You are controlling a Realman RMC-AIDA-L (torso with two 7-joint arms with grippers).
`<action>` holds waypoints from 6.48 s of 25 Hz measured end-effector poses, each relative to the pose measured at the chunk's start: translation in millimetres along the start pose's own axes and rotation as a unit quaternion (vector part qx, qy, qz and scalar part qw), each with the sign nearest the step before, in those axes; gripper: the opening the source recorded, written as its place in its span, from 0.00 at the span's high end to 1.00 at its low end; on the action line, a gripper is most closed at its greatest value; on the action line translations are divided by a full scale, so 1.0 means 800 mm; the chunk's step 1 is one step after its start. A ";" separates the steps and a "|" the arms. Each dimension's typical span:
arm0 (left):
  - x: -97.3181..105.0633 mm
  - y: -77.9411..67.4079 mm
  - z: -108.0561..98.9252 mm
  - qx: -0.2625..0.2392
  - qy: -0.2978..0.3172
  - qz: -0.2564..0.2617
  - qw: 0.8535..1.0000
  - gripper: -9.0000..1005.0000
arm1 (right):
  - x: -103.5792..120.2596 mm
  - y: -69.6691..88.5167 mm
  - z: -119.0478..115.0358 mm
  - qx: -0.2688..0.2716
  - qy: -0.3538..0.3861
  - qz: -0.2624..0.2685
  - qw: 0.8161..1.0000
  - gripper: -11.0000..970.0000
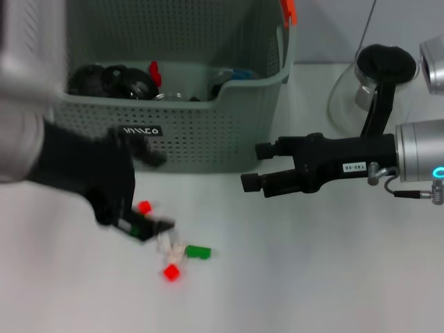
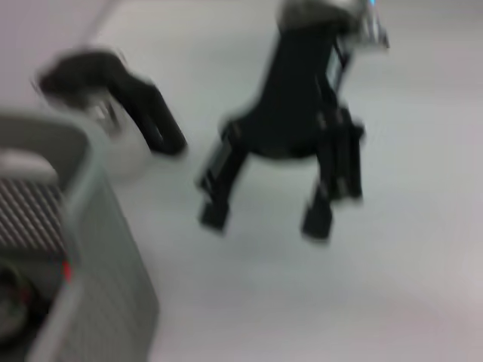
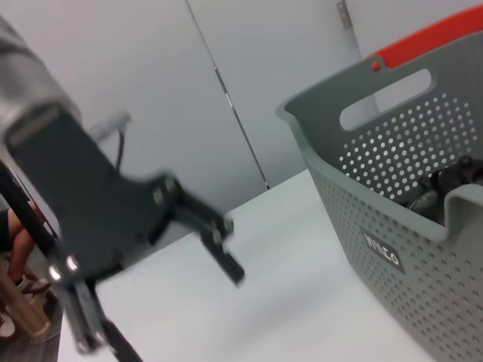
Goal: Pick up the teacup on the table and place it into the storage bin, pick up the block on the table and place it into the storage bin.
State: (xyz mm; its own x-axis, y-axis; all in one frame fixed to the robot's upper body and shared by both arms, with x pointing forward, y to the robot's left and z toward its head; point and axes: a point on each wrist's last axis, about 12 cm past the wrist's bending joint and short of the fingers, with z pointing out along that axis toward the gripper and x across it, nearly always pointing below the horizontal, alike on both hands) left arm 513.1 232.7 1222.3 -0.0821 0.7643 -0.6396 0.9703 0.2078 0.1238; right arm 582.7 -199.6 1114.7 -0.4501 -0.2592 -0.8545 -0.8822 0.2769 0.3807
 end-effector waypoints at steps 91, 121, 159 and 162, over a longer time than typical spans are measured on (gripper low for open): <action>0.027 0.032 0.161 0.011 0.284 0.052 0.957 0.12 | 0.012 0.002 0.008 0.006 -0.005 0.021 1.000 0.03; 0.024 0.031 0.126 -0.003 0.246 -0.029 0.969 0.58 | 0.010 0.001 0.005 0.008 -0.004 0.016 1.000 0.03; 0.032 0.210 0.006 -0.243 -0.122 -0.319 0.908 0.51 | 0.004 0.003 -0.003 -0.011 0.012 -0.006 1.000 0.05; 0.034 0.207 0.003 -0.243 -0.125 -0.319 0.908 0.46 | 0.003 0.003 -0.003 -0.011 0.012 -0.007 1.000 0.05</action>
State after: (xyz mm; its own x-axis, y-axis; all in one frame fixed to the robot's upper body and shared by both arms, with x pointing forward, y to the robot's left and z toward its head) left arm 672.2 286.4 1223.6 -0.4785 0.2454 -0.8431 0.5238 0.8504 -0.0498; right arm 579.1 -201.5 1114.2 -0.4398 -0.2846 -0.8518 -0.8917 0.2518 0.3762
